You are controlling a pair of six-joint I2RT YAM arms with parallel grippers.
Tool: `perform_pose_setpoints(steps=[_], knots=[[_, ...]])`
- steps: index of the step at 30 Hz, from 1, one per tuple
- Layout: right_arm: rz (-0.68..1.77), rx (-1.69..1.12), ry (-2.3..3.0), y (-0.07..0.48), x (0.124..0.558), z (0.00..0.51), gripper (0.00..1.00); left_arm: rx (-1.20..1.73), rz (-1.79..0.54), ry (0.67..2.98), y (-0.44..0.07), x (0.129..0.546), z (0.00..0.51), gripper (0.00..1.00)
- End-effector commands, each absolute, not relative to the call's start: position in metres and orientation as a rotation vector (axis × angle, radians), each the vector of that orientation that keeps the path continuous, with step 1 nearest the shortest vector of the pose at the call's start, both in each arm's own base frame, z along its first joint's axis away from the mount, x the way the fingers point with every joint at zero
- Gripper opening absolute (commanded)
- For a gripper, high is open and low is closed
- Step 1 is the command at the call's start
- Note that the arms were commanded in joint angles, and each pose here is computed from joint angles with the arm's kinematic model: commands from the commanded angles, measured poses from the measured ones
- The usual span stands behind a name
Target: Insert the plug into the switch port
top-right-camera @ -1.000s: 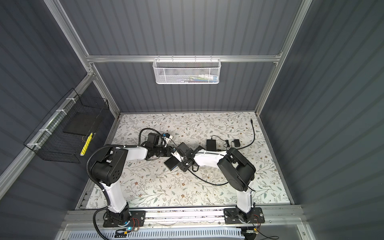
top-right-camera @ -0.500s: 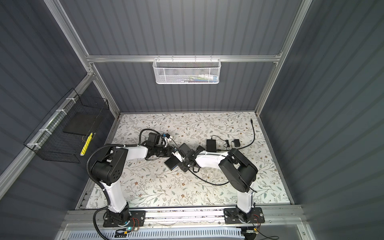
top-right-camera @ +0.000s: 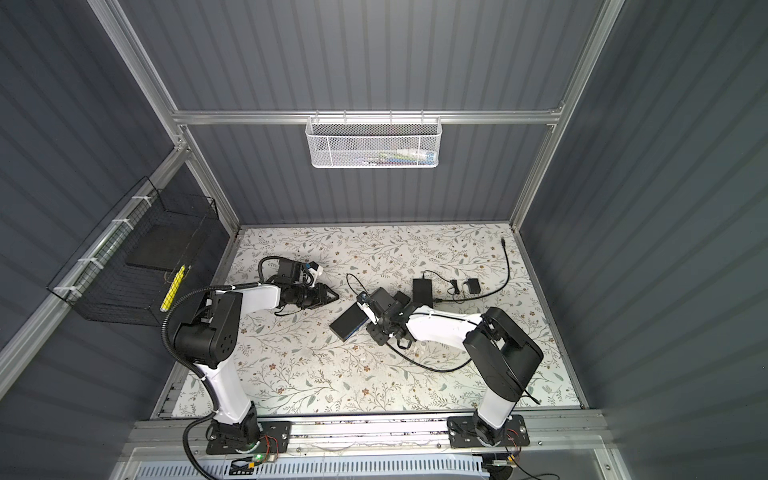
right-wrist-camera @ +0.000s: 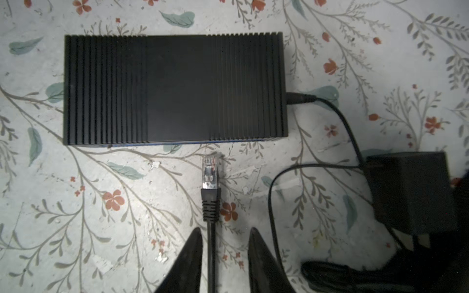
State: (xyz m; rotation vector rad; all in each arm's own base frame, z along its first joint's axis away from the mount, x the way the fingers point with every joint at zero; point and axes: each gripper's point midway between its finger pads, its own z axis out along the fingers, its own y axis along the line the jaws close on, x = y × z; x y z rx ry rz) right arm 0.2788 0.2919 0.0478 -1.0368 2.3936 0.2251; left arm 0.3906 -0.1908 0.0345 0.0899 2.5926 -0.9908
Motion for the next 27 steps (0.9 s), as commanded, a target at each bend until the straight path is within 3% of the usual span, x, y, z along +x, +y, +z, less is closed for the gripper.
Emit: perform_pose_setpoints(steps=[1, 13, 27], knots=[[0.232, -1.062, 2.418, 0.290, 0.273, 0.043, 0.33, 0.037, -0.903, 2.760, -0.177, 0.360, 0.011, 0.43], [0.254, -1.121, 2.469, 0.301, 0.275, 0.014, 0.32, 0.124, -0.942, 2.748, -0.191, 0.346, 0.026, 0.43], [0.264, -1.119, 2.484, 0.301, 0.273, 0.011, 0.01, 0.209, -0.989, 2.745, -0.209, 0.335, 0.029, 0.44]])
